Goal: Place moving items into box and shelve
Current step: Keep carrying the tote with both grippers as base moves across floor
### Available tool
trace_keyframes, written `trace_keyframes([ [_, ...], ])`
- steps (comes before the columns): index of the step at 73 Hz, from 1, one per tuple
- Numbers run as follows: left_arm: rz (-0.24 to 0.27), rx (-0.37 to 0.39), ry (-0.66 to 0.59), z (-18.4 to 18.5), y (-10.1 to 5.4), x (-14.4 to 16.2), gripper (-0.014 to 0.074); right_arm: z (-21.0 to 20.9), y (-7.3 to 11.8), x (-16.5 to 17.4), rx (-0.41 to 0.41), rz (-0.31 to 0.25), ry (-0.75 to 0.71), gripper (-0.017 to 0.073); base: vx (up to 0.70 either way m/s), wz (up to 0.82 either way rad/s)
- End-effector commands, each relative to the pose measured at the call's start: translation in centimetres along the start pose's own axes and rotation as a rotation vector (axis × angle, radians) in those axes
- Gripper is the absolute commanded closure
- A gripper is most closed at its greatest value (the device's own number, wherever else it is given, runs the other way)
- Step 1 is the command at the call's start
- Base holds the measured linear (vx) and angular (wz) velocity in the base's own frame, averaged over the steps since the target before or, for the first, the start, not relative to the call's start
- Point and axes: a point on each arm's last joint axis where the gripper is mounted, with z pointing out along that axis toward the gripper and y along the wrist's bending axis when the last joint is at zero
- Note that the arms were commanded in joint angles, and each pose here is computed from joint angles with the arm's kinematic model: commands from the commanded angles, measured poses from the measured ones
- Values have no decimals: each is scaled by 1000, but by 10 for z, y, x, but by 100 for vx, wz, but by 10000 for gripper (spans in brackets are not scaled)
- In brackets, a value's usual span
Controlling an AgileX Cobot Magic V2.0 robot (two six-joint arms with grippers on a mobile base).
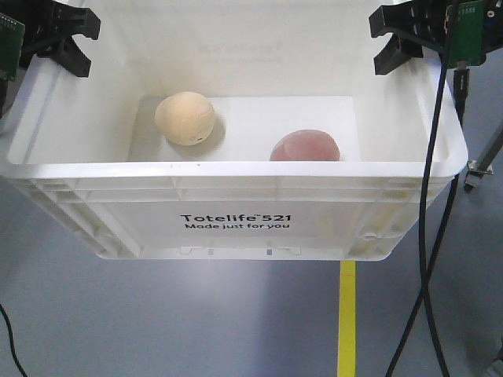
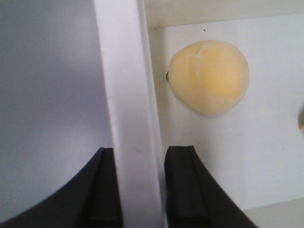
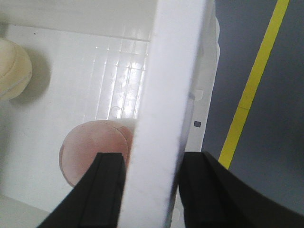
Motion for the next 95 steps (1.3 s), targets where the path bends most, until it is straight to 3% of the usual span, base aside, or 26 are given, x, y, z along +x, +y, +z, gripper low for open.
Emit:
trace_keyframes([
  [1, -7, 135, -189, -35, -19, -8, 610, -37, 20, -11, -135, -2, -209, 570, 58, -19],
  [95, -7, 136, -189, -35, -19, -8, 610, -37, 20, -11, -135, -1, -209, 570, 60, -12],
])
